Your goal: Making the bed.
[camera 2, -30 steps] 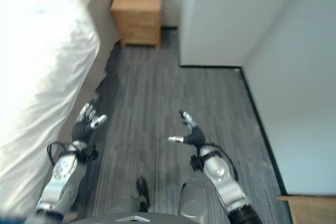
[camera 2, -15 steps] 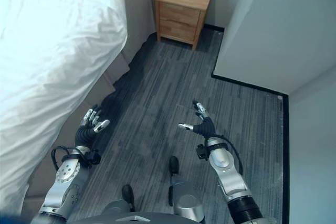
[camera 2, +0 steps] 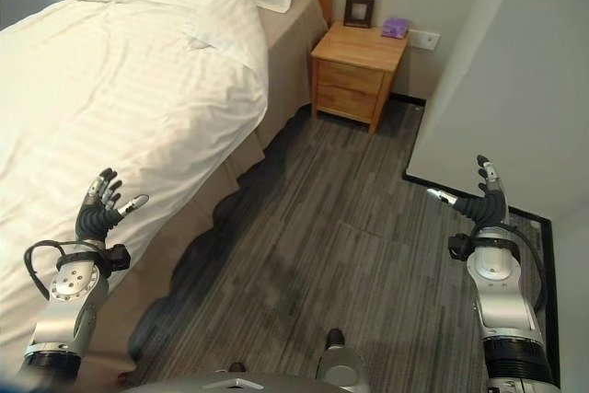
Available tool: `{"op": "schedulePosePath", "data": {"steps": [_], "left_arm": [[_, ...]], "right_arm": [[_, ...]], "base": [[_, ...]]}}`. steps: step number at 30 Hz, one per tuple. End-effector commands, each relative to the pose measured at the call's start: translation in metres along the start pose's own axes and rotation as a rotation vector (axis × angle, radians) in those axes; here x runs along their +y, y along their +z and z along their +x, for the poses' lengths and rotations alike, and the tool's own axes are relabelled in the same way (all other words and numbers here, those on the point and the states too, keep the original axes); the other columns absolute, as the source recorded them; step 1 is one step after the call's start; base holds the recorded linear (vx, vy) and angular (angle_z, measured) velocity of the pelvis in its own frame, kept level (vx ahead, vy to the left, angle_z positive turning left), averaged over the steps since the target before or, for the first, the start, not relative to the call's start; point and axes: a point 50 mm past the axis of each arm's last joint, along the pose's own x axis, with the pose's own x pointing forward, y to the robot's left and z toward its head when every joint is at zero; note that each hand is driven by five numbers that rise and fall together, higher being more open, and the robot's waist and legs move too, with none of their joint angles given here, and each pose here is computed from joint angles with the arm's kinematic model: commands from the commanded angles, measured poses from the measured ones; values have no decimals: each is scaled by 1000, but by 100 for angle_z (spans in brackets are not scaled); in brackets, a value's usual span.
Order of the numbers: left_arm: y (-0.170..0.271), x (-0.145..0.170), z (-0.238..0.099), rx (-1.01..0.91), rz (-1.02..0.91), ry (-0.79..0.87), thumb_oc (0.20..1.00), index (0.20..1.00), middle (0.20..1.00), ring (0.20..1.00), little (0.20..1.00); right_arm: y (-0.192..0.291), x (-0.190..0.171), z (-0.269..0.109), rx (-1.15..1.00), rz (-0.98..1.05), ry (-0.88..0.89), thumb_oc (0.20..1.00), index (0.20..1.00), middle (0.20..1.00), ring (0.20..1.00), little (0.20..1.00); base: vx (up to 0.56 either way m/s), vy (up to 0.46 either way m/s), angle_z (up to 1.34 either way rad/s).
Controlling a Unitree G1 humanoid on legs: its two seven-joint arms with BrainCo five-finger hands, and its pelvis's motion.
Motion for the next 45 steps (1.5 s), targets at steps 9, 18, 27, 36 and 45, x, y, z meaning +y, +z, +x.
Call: {"op": "schedulePosePath", "data": {"steps": [9, 18, 27, 36, 45], "left_arm": [[16, -10, 5, -104, -56, -20, 1000, 1000, 1000, 1000, 1000], [-11, -12, -18, 11, -85, -23, 1000, 1000, 1000, 1000, 1000], [-36, -15, -46, 143, -89, -56, 1000, 1000, 1000, 1000, 1000], [-42, 0, -38, 192, 32, -48, 1000, 1000, 1000, 1000, 1000], [-14, 19, -14, 38, 5, 55, 1000, 1000, 1000, 1000, 1000]], "right_arm": [[37, 13, -19, -197, 131, -89, 1000, 1000, 1000, 1000, 1000], [33, 33, -20, -192, 94, 66, 1000, 1000, 1000, 1000, 1000], [8, 39, -27, -85, 10, 125, 1000, 1000, 1000, 1000, 1000], [16, 56, -31, -109, 7, 166, 1000, 1000, 1000, 1000, 1000], [61, 62, -16, -292, 41, 158, 1000, 1000, 1000, 1000, 1000]], "base": [[528, -246, 18], [542, -365, -23], [811, 23, -8], [490, 93, 24], [521, -359, 97]]}}
